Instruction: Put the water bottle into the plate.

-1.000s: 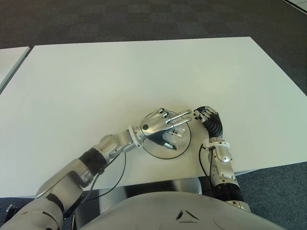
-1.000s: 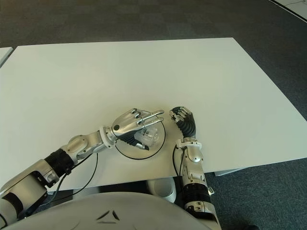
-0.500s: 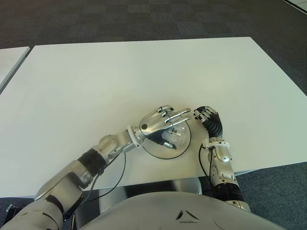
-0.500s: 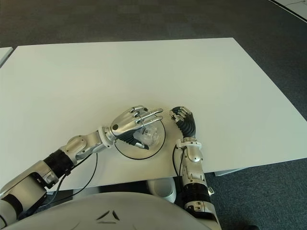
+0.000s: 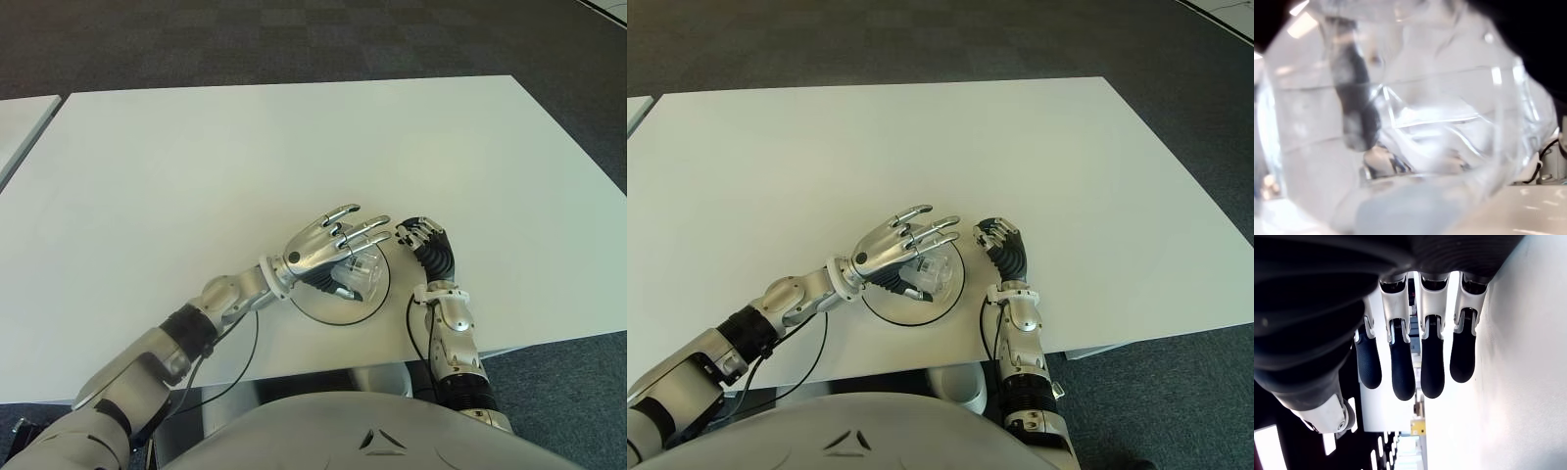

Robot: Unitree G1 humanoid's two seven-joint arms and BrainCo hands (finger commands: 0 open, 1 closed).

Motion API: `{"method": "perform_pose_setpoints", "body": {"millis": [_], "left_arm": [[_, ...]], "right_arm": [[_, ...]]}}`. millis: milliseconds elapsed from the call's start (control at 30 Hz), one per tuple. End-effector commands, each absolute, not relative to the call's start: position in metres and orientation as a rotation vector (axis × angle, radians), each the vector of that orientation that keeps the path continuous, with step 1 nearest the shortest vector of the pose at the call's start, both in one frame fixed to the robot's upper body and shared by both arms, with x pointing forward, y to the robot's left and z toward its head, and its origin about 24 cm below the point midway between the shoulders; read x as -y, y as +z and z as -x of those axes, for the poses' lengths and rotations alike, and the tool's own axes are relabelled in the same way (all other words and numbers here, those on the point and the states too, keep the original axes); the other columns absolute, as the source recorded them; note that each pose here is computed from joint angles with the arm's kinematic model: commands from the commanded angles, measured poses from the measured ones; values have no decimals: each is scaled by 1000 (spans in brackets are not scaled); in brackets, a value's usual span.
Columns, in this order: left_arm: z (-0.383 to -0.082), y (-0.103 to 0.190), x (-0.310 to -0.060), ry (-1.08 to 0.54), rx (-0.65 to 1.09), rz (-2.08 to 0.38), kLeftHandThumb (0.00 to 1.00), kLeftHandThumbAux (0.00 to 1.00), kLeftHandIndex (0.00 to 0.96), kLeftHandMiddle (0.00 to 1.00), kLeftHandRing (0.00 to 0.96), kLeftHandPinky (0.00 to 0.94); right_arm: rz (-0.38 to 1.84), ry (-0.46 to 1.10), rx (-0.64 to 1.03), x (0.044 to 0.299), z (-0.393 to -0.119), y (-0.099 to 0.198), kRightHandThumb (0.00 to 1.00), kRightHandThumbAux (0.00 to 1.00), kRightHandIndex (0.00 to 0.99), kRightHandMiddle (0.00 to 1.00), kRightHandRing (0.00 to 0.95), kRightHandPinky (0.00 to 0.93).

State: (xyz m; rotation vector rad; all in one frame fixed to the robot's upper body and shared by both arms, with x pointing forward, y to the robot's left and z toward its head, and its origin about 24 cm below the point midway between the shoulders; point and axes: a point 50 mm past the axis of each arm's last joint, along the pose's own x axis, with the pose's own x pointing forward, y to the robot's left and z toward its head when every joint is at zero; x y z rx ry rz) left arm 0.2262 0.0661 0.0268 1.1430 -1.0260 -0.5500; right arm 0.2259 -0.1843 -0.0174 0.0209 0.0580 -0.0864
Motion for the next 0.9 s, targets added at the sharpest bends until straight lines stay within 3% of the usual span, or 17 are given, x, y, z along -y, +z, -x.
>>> {"method": "perform_pose_setpoints", "body": {"millis": [33,533,900], "left_arm": [[-229,28,-67,-506,1012,-1119,82,418,0,0,0,0],[-231,25,-67,-600,913,-1104,225,333,0,0,0,0],[-231,25,-66,-615,882,-1108,198,354,0,0,0,0]], "right_arm": [[-33,-96,-154,185,-216,-34,713,724,430,491,484,492],[-27,-88,-152,184,-215,-33,713,725,430,494,485,489],[-26,-91,-156,184,-215,-34,713,725,429,492,484,495]]}}
